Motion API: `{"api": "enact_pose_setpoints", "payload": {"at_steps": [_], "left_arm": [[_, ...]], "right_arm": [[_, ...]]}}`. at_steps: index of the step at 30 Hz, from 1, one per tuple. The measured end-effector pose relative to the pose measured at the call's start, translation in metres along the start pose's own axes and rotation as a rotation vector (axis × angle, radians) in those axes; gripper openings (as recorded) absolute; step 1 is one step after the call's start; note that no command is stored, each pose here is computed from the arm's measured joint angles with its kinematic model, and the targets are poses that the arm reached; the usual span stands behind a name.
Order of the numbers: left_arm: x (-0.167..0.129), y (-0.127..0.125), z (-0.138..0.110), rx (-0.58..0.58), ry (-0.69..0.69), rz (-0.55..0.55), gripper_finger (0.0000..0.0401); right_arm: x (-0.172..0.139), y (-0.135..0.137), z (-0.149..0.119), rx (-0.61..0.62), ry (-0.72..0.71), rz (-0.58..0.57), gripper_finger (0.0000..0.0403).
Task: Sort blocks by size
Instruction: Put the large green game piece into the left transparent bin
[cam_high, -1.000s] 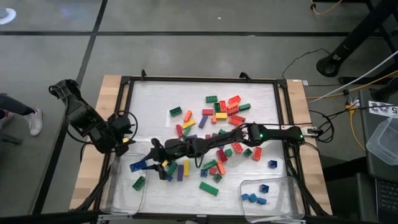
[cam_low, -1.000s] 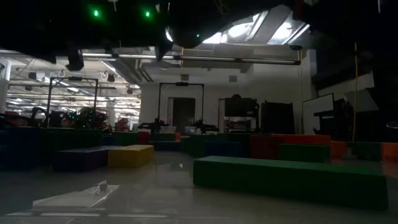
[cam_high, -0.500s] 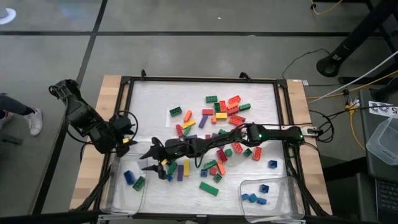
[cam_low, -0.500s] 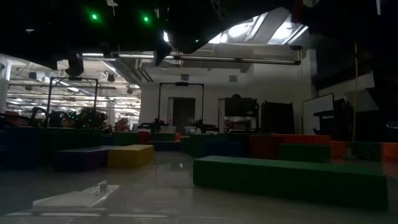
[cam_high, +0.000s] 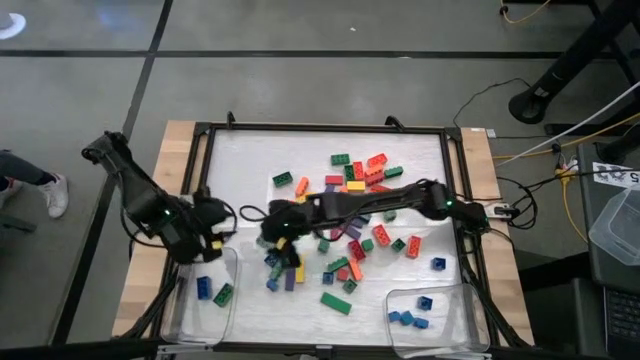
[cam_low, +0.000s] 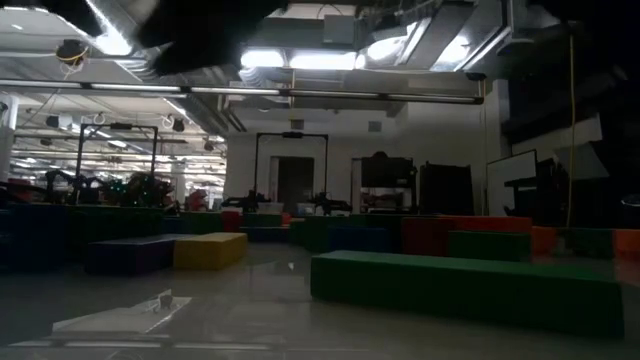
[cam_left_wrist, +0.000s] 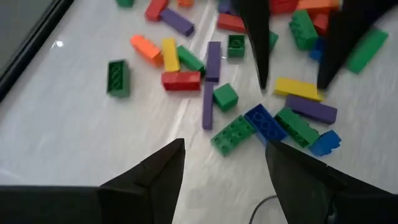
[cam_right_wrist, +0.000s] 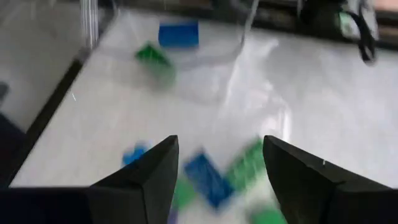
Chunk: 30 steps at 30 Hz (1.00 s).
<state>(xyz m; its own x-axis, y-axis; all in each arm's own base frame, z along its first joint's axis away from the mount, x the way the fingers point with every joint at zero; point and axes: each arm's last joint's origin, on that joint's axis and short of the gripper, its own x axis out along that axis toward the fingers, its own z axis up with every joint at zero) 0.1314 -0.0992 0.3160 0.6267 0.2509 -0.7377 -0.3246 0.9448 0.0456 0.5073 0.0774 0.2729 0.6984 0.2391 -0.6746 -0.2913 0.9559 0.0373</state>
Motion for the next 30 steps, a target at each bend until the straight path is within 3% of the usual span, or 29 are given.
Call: {"api": "enact_pose_setpoints", "payload": {"at_steps": [5,11,18,27,30], "left_arm": [[0.023,-0.021,0.007,0.177,0.021,0.016,0.0211],[0.06,-0.035,0.017,0.343,0.164,-0.02,0.0211],[0.101,-0.031,0.024,0.414,0.372,-0.074,0.0211],[0.134,-0.03,0.03,0.495,0.459,-0.188,0.0211],[0.141,-0.031,0.029,0.53,0.483,-0.202,0.0211]], "right_arm": [[-0.042,0.005,-0.004,0.016,0.167,-0.035,0.0231],[-0.076,0.009,-0.009,0.08,0.292,-0.044,0.0231],[-0.088,0.012,-0.026,0.096,0.492,-0.06,0.0231],[-0.104,0.012,-0.047,0.128,0.76,-0.177,0.0231],[-0.103,0.012,-0.049,0.118,0.769,-0.175,0.0231]]}}
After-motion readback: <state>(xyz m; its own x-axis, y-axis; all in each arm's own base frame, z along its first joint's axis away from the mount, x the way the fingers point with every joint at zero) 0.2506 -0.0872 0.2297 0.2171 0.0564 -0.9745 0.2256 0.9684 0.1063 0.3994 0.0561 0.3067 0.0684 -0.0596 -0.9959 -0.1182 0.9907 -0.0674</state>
